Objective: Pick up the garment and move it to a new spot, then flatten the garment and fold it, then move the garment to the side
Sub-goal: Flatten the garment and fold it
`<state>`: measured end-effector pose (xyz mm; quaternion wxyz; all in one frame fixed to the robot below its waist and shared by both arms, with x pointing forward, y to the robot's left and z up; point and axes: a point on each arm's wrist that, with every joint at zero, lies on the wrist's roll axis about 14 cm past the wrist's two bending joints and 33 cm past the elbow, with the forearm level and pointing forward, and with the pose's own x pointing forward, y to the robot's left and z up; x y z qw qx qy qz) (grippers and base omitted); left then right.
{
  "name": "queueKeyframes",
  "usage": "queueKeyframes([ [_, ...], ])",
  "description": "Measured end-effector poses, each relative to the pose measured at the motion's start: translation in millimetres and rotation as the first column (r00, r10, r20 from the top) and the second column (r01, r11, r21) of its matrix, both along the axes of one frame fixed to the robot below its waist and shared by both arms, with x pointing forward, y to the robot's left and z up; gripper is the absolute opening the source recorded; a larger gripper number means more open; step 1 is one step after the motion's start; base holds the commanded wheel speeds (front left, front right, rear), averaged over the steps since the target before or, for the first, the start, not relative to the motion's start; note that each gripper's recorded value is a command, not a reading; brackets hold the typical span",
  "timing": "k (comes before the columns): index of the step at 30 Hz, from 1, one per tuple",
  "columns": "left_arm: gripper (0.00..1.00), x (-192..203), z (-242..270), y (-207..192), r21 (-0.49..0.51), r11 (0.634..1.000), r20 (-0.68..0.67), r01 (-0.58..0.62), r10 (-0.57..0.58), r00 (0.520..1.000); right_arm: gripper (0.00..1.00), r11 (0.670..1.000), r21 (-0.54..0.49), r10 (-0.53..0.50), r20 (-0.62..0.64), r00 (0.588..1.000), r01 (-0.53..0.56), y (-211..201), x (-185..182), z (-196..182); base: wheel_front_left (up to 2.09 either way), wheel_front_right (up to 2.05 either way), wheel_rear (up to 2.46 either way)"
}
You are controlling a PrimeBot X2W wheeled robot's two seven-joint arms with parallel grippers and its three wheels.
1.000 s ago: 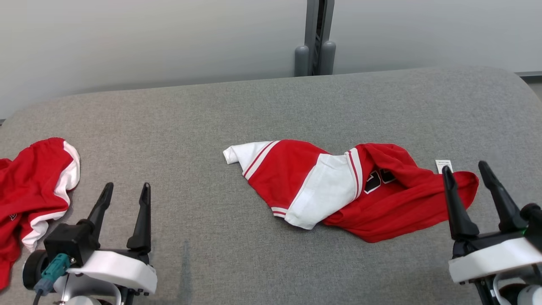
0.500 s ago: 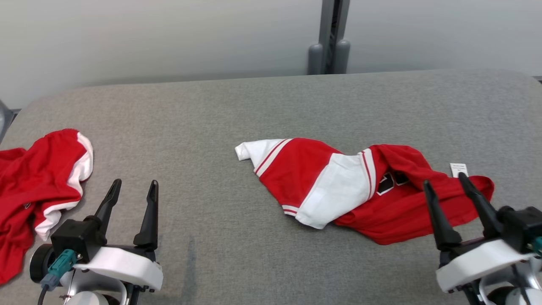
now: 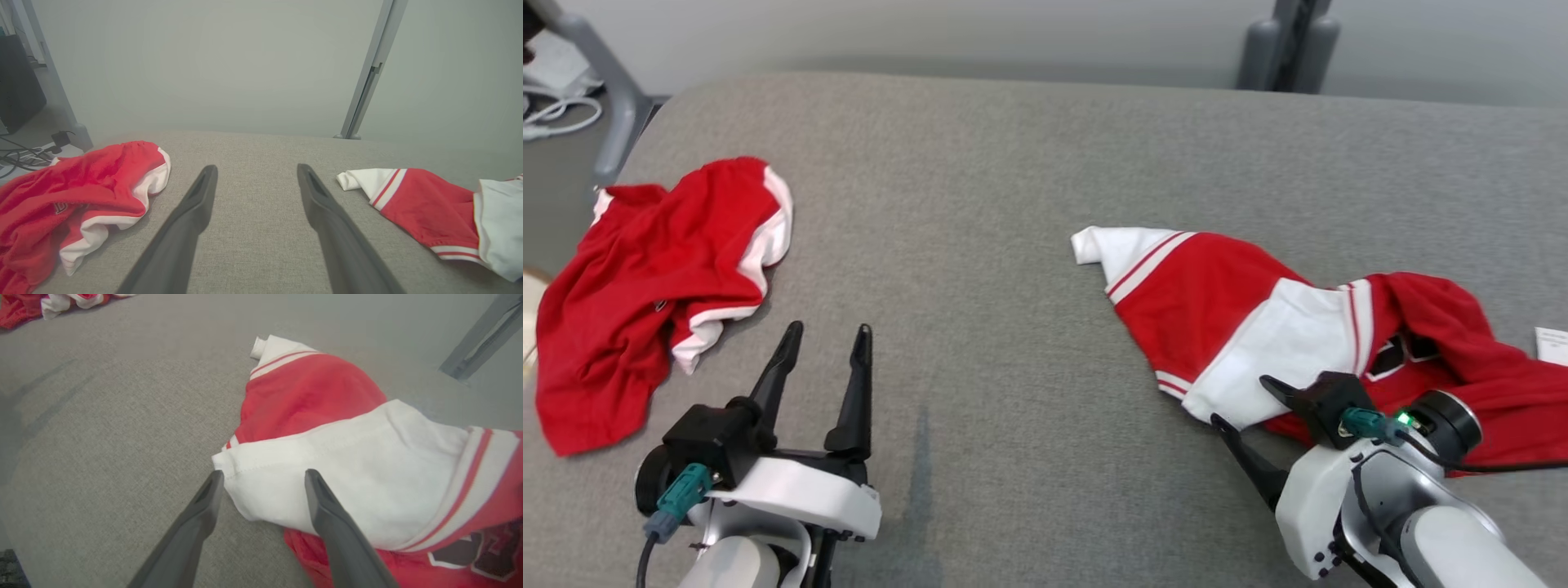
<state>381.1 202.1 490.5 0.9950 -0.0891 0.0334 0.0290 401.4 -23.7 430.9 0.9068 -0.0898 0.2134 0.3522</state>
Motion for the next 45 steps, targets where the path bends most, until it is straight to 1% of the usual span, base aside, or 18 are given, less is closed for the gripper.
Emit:
queueKeyframes([
  [4, 1.00, -0.3, -10.5, 6.4, -0.011, 0.999, -0.022, -0.031, 0.031, 0.999, 1.00, 0.993, -0.093, 0.065, -0.036, 0.997, -0.068, 5.4, 6.9, -23.2, 0.00, 0.00, 0.00],
  [5, 1.00, -0.1, -11.9, 8.8, -0.012, 0.999, -0.025, -0.039, 0.039, 0.999, 0.95, 0.992, -0.103, 0.075, -0.038, 0.996, -0.079, 7.5, 9.3, -25.6, 0.00, 0.00, 0.00],
  [6, 1.00, -0.4, -13.7, 11.4, -0.011, 0.999, -0.028, -0.047, 0.046, 0.999, 0.49, 0.990, -0.109, 0.079, -0.050, 0.996, -0.084, 8.8, 10.7, -29.3, 0.00, 0.00, 0.00],
  [7, 1.00, -0.9, -16.1, 14.4, -0.009, 0.998, -0.034, -0.055, 0.055, 0.998, 0.29, 0.990, -0.110, 0.083, -0.058, 0.995, -0.089, 10.3, 10.8, -32.1, 0.00, 0.00, 0.00],
  [8, 1.00, -1.3, -18.0, 17.2, -0.006, 0.998, -0.040, -0.063, 0.063, 0.997, 0.00, 0.990, -0.106, 0.084, -0.063, 0.994, -0.091, 11.3, 11.0, -33.7, 0.00, 0.00, 0.00],
  [12, 1.00, 1.8, -18.6, 19.2, 0.000, 0.998, -0.036, -0.067, 0.067, 0.997, 0.00, 0.998, -0.045, 0.049, -0.037, 0.998, -0.050, 10.1, 20.9, -21.1, 0.00, 0.00, 0.00],
  [17, 1.00, 8.5, -15.0, 19.5, 0.016, 0.998, -0.021, -0.056, 0.056, 0.998, 0.00, 0.996, 0.089, -0.029, 0.054, 0.998, 0.025, 4.4, 34.1, 17.4, 0.00, 0.00, 0.00],
  [20, 1.00, 13.6, -11.9, 15.5, 0.019, 0.999, -0.010, -0.037, 0.037, 0.999, 0.00, 0.980, 0.188, -0.095, 0.127, 0.987, 0.070, -3.3, 42.0, 49.2, 0.00, 0.00, 0.00],
  [23, 1.00, 18.4, -9.0, 9.8, 0.022, 1.000, -0.002, -0.017, 0.017, 1.000, 0.00, 0.950, 0.301, -0.145, 0.189, 0.971, 0.083, -5.7, 43.9, 83.6, 0.00, 0.00, 0.00],
  [25, 1.00, 21.1, -6.7, 5.7, 0.025, 1.000, 0.003, -0.001, 0.001, 1.000, 0.00, 0.914, 0.399, -0.167, 0.206, 0.964, 0.073, -2.1, 40.3, 107.6, 0.00, 0.00, 0.00],
  [28, 1.00, 25.2, -3.2, -1.5, 0.023, 0.999, 0.010, 0.023, -0.023, 1.000, 0.00, 0.865, 0.501, -0.167, 0.239, 0.957, 0.026, 7.5, 32.4, 141.0, 0.00, 0.00, 0.00],
  [32, 1.00, 28.2, 0.2, -8.8, 0.021, 0.999, 0.016, 0.046, -0.047, 0.999, 0.00, 0.798, 0.601, -0.154, 0.269, 0.951, -0.041, 20.3, 24.0, 176.6, 0.00, 0.00, 0.00],
  [34, 1.00, 28.9, 1.6, -11.0, 0.020, 0.998, 0.018, 0.054, -0.054, 0.998, 0.00, 0.764, 0.644, -0.183, 0.267, 0.946, -0.034, 17.5, 26.2, 187.2, 0.00, 0.00, 0.00],
  [38, 1.00, 28.6, 1.7, -15.9, 0.018, 0.997, 0.015, 0.069, -0.070, 0.997, 0.00, 0.691, 0.717, -0.330, 0.199, 0.923, 0.093, -18.1, 47.8, 183.5, 0.00, 0.00, 0.00],
  [40, 1.00, 28.7, 0.6, -18.2, 0.015, 0.997, 0.011, 0.076, -0.077, 0.997, 0.00, 0.670, 0.717, -0.413, 0.145, 0.899, 0.193, -43.3, 59.8, 163.6, 0.00, 0.00, 0.00],
  [43, 1.00, 28.7, -2.5, -22.8, 0.010, 0.996, 0.001, 0.088, -0.088, 0.996, 0.00, 0.615, 0.714, -0.512, 0.039, 0.858, 0.335, -75.0, 71.6, 128.0, 0.00, 0.00, 0.00],
  [44, 1.00, 28.7, -2.5, -22.8, 0.010, 0.996, 0.001, 0.088, -0.088, 0.996, 0.00, 0.615, 0.714, -0.512, 0.039, 0.858, 0.335, -75.0, 71.6, 128.0, 0.00, 0.00, 0.00],
  [45, 1.00, 28.9, -3.2, -23.6, 0.009, 0.996, 0.000, 0.090, -0.090, 0.996, 0.00, 0.584, 0.720, -0.542, 0.003, 0.840, 0.374, -85.0, 74.1, 118.3, 0.00, 0.00, 0.00],
])
